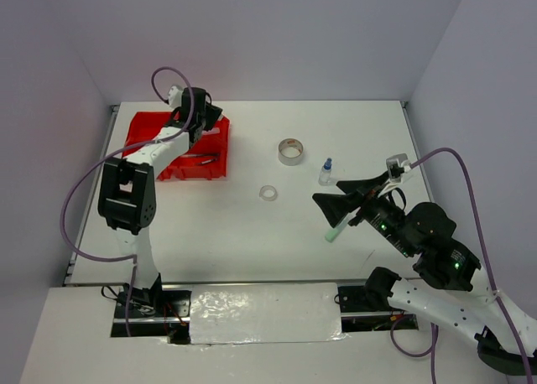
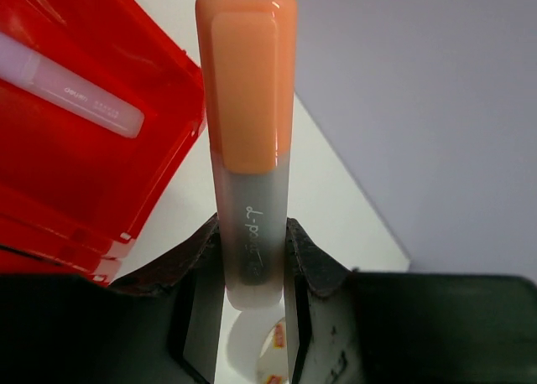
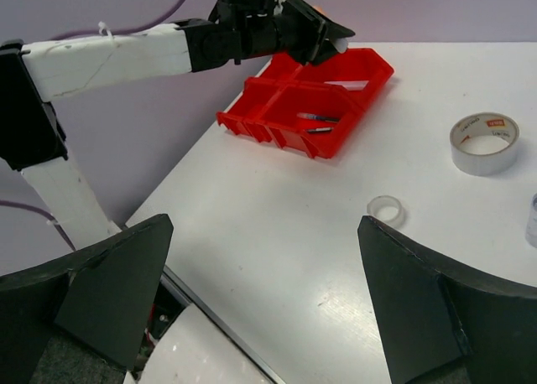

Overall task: Sort the stationery into containers
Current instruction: Place the pen in the storage box.

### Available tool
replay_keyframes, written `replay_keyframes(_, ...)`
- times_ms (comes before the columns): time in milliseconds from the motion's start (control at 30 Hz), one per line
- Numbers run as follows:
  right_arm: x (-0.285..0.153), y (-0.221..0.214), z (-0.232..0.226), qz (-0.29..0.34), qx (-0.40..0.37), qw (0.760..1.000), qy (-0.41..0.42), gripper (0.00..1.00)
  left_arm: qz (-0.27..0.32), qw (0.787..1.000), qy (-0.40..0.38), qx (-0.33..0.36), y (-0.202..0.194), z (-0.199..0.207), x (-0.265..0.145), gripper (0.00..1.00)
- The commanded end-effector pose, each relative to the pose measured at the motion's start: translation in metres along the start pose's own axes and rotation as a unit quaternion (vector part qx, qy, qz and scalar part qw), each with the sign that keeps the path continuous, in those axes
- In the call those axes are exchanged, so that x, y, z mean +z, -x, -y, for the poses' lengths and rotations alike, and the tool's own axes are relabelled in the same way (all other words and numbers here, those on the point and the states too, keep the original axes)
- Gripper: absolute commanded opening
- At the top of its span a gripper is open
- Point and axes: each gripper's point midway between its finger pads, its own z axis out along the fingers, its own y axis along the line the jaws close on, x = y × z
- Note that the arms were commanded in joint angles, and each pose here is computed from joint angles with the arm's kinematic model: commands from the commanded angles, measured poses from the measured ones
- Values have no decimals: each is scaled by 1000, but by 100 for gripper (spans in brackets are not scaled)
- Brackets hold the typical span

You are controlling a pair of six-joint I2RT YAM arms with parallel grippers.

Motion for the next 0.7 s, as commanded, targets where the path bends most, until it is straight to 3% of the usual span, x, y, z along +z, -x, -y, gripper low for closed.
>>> replay_keyframes(0, -2, 8, -4, 1, -24, 1000, 10, 100, 37, 997, -17, -65, 20, 5, 15, 12)
replay_keyframes(167, 1, 1, 1, -7, -37, 999, 3, 100, 45, 996, -20, -79, 21, 0, 16, 14)
replay_keyframes(300, 1, -1, 0, -9, -35, 999, 6, 100, 39, 997, -19, -70, 20, 0, 22, 25)
replay_keyframes(533, 1, -1, -1, -9, -33, 999, 8, 100, 34, 996, -6, -79, 16, -15, 27, 29)
replay_keyframes(667, 5, -4, -5, -17, -33, 999, 16, 100, 31, 995, -4, -90, 17, -26, 29, 45)
